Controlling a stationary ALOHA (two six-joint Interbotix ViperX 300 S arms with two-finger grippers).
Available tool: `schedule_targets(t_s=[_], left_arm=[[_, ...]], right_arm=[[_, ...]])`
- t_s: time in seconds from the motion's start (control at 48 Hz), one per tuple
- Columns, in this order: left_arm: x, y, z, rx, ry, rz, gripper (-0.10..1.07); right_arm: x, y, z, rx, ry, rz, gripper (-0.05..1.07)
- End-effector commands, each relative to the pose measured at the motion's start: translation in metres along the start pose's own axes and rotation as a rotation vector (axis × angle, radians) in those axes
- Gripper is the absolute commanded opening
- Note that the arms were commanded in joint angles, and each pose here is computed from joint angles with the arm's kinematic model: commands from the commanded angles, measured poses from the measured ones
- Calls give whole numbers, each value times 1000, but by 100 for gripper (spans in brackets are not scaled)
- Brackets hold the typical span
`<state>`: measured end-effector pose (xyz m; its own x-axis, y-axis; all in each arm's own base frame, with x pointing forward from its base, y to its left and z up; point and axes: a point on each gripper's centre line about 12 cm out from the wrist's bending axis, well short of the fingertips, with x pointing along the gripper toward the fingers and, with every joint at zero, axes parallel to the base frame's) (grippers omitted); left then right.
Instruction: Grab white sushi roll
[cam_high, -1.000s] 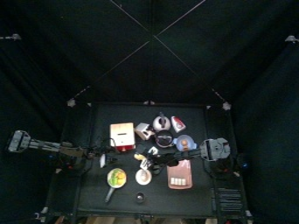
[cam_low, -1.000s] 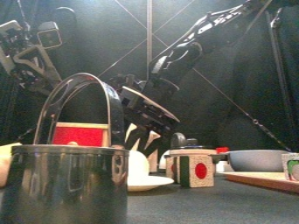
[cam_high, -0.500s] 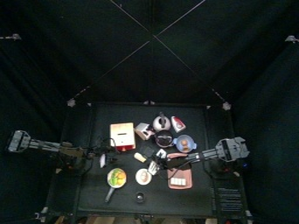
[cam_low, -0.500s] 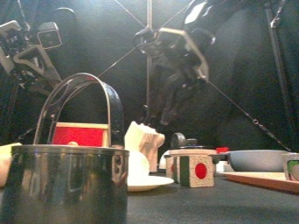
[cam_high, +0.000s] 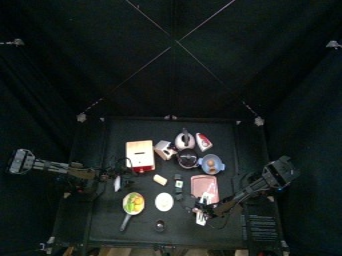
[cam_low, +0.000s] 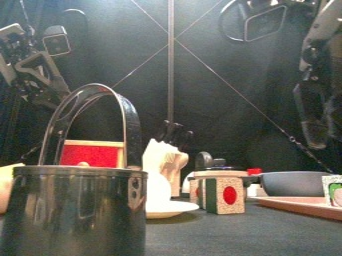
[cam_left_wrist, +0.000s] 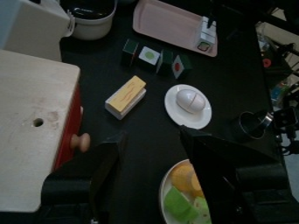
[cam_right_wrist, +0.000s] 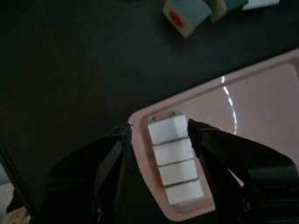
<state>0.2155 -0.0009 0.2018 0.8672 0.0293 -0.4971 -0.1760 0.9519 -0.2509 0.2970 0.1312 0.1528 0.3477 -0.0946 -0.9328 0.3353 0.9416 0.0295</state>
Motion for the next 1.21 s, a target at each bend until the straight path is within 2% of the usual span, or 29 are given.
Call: schedule_targets(t_s=[0.0, 0.438, 1.042, 1.188], left_arm=[[0, -1, 5, -3, -10, -3, 88], [0, -1, 3, -3, -7, -2, 88], [0, -1, 3, -3, -5, -2, 88], [0, -1, 3, -4, -5, -2, 88]], right_arm=[[-9, -1, 1, 18, -12, 23, 88], [10, -6, -15, 35, 44, 23, 88], [23, -15, -25, 31, 57, 22, 86], [23, -15, -25, 33, 58, 21, 77]])
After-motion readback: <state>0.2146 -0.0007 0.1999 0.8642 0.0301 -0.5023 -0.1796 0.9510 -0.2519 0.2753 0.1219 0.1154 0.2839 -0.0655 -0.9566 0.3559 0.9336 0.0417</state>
